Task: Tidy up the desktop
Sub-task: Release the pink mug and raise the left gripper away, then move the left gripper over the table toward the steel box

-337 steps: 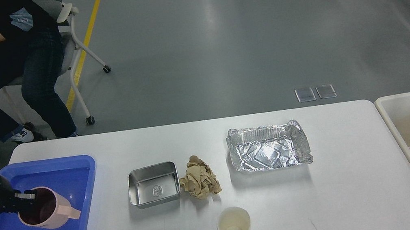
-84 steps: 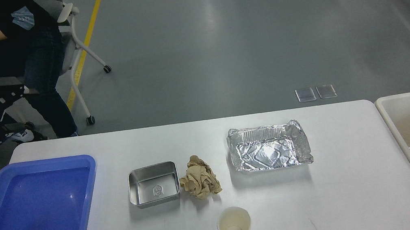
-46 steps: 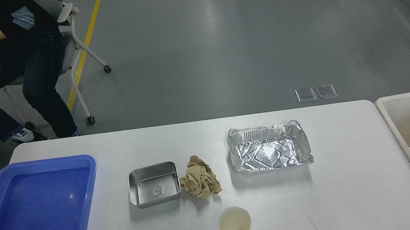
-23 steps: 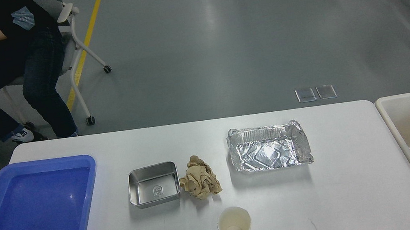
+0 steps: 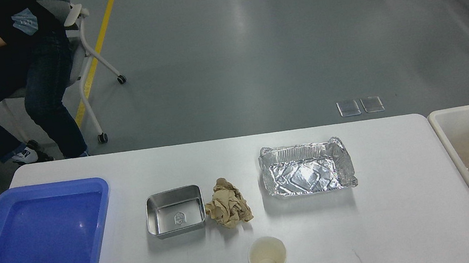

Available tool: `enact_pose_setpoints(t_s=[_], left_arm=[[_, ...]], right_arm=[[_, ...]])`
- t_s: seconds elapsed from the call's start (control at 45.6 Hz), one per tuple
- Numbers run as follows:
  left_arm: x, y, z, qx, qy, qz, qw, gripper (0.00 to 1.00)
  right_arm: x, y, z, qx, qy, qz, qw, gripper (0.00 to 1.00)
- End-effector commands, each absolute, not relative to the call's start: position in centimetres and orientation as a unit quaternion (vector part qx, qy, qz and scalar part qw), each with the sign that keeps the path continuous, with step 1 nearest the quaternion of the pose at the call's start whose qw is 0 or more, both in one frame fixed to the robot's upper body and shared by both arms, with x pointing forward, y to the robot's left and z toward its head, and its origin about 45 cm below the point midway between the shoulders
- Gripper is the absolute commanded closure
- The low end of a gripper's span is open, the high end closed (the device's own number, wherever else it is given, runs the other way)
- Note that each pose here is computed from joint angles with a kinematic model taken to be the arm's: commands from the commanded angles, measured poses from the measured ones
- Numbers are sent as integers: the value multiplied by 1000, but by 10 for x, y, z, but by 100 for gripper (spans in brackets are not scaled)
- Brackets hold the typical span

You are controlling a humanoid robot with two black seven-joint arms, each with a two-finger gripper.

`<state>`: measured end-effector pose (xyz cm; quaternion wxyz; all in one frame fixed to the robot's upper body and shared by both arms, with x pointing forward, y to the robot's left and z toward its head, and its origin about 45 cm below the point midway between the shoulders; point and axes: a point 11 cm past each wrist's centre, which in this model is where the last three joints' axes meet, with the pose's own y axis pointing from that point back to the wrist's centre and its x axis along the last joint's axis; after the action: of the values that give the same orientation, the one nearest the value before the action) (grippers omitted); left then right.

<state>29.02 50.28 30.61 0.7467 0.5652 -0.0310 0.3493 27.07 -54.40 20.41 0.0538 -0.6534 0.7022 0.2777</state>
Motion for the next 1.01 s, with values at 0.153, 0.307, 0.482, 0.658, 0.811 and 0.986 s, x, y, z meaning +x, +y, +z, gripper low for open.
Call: enact_pose_setpoints(t_s=[0.153, 0.307, 0.482, 0.658, 0.811, 0.986], left_arm=[[257, 500, 311, 602, -21, 289, 744, 3], [256, 501, 323, 602, -29, 291, 743, 3], [271, 492, 338, 588, -58, 300, 749, 3], [289, 489, 365, 574, -95, 327, 745, 3], [326, 484, 377, 554, -121, 356, 743, 3], [354, 461, 356, 574, -110, 341, 736, 3]], right_arm=[[272, -544, 205, -654, 702, 276, 55, 0], [272, -544, 205, -654, 702, 277, 55, 0], [272, -544, 206, -654, 702, 276, 55, 0], [271, -544, 205, -653, 702, 277, 55, 0], [271, -544, 204, -653, 702, 278, 54, 0], [271, -544, 204, -653, 702, 278, 54, 0]])
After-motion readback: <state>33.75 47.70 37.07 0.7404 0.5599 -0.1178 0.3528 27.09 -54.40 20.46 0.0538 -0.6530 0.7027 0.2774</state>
